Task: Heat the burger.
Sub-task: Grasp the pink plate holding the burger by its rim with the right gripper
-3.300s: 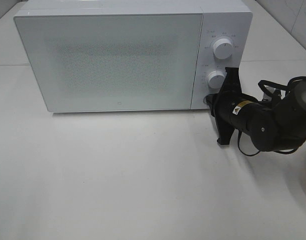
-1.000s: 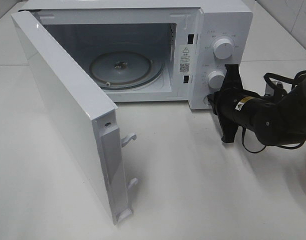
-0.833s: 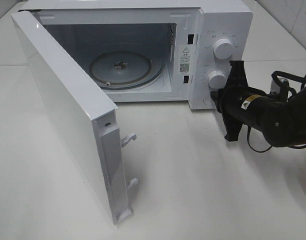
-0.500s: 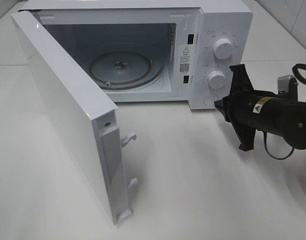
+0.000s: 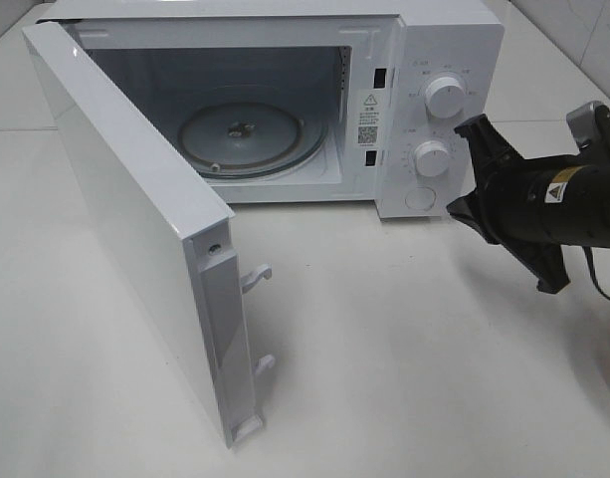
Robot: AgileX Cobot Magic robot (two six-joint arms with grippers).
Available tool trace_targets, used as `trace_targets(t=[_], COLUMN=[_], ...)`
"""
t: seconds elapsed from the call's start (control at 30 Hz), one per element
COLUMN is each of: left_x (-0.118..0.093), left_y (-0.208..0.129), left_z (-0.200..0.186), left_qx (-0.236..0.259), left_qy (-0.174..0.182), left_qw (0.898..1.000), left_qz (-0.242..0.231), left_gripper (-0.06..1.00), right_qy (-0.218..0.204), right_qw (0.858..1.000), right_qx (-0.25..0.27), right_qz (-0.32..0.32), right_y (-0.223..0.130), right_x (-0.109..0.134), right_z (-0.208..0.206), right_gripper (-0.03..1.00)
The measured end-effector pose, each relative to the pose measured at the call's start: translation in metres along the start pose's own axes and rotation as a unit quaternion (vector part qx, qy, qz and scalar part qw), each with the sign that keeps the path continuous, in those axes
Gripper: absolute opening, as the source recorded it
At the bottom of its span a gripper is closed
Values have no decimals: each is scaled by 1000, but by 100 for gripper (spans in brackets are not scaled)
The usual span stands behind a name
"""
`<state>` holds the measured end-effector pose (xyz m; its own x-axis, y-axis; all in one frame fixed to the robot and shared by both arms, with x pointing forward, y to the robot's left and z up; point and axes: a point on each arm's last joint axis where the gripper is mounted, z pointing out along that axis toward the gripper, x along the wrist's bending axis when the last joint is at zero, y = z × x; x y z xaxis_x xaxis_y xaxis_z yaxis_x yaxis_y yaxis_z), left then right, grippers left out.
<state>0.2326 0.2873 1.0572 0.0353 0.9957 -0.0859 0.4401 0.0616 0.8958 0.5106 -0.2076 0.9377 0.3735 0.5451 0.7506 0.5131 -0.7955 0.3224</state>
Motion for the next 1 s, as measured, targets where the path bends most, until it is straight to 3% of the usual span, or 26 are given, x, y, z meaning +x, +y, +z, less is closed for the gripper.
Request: trace_targets(t=[0.23, 0.4, 0.57, 1.0], left_x=[0, 0, 0, 0], left_y=[0, 0, 0, 0], left_z=[0, 0, 0, 0], left_qx=[0, 0, 0, 0], left_qy=[0, 0, 0, 0], left_qw=[1000, 1000, 1000, 1000], left_qz=[0, 0, 0, 0], left_gripper=[99, 99, 99, 99], right_qy=[-31, -57, -95, -131], right_qw=[996, 985, 961, 910], right_qx=[15, 33, 69, 123], right_qz=[-86, -162, -252, -373], right_y=[1, 0, -2, -1], right_x=[1, -1, -5, -6], right_z=[-13, -22, -34, -62], right_gripper=[2, 3, 5, 8])
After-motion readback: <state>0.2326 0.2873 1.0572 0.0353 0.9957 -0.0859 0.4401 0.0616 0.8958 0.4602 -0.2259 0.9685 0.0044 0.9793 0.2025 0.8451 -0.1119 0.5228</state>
